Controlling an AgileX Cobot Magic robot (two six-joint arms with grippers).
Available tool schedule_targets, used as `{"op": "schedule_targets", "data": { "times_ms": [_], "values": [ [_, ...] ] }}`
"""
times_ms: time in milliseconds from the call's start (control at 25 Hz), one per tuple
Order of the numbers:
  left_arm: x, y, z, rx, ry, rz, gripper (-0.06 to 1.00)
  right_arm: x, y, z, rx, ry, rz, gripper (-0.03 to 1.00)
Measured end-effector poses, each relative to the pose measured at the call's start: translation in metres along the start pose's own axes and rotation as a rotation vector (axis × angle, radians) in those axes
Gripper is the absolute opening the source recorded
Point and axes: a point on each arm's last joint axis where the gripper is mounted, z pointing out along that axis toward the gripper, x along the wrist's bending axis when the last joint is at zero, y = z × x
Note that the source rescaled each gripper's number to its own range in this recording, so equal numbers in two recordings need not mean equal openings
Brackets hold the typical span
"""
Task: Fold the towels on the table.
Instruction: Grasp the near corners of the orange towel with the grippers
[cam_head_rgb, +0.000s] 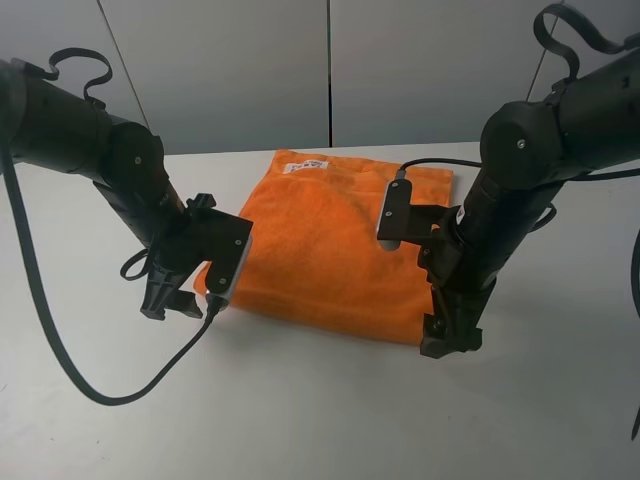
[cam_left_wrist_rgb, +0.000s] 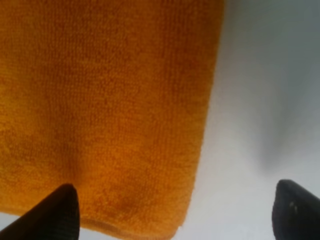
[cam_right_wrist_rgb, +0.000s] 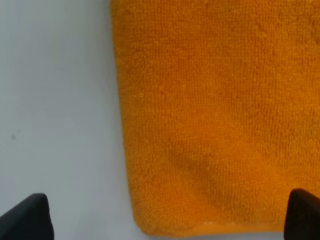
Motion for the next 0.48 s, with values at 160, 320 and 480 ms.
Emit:
{"op": "schedule_targets", "data": {
  "times_ms": [160, 320, 480],
  "values": [
    [0.001, 0.0, 0.001, 0.0, 0.006, 0.004, 1.0, -0.001, -0.001, 0.013, 0.031, 0.028, 0.009, 1.0],
    [0.001, 0.0, 0.002, 0.002, 0.006, 0.007, 1.0, -0.002, -0.001, 0.017, 0.037, 0.031, 0.01, 1.0],
    [0.0, 0.0, 0.007, 0.005, -0.003, 0.007, 1.0, -0.002, -0.001, 0.017, 0.037, 0.031, 0.01, 1.0]
  ]
}}
